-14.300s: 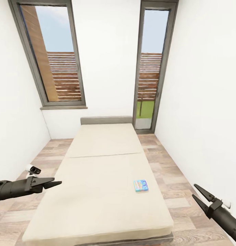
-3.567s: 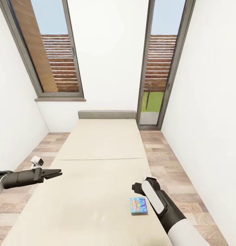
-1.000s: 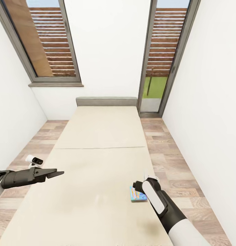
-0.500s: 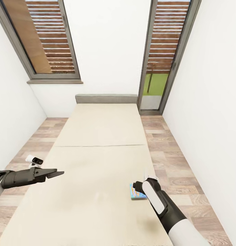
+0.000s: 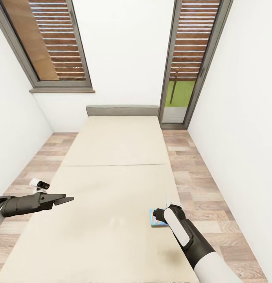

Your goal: Put all the toys in the child's room - the three board games (two on the bed and one on the table), the two jigsaw puzzles on the table, and the tennis ball on the table - inside the toy box on the table in the child's room.

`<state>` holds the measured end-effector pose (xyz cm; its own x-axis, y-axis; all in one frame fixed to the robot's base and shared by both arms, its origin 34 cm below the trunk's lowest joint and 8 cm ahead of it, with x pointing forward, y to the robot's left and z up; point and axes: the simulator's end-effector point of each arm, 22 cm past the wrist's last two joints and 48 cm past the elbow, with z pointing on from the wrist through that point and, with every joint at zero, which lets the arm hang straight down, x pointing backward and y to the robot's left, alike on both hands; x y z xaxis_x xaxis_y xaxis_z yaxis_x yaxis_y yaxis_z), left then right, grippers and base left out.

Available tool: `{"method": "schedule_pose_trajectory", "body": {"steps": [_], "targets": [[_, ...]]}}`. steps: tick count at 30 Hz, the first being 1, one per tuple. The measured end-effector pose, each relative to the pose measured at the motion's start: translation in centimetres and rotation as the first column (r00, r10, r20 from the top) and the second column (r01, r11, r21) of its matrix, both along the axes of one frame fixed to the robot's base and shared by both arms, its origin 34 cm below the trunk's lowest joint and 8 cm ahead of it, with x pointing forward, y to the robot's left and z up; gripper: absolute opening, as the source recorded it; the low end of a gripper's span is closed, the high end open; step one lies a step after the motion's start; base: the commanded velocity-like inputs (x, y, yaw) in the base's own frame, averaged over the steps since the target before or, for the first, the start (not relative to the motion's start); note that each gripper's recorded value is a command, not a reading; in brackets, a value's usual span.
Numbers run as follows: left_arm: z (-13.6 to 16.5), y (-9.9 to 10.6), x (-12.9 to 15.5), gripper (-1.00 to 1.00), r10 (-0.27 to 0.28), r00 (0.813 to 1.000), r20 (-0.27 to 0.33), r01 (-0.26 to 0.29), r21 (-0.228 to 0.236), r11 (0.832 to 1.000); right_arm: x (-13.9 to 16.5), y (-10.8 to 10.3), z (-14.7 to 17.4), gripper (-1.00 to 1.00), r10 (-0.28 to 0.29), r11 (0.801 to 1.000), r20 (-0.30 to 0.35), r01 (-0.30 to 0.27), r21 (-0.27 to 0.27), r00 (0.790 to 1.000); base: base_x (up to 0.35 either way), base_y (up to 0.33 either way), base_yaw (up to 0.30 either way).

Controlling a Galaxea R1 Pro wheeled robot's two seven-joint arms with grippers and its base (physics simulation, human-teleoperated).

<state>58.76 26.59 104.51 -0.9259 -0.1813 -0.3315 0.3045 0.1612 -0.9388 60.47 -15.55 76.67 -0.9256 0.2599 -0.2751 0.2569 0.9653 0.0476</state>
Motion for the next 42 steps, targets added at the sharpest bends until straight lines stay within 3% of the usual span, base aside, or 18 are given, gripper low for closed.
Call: {"method": "schedule_pose_trajectory", "body": {"steps": [42], "targets": [[-3.3, 0.0, 0.2, 1.0, 0.0, 0.998, -0.069, 0.0, 0.0, 1.0, -2.0, -0.4, -4.1, 1.0, -0.032, 0.999, -0.063, 0.032, -0.011, 0.998, 0.0, 0.0, 0.0]]}}
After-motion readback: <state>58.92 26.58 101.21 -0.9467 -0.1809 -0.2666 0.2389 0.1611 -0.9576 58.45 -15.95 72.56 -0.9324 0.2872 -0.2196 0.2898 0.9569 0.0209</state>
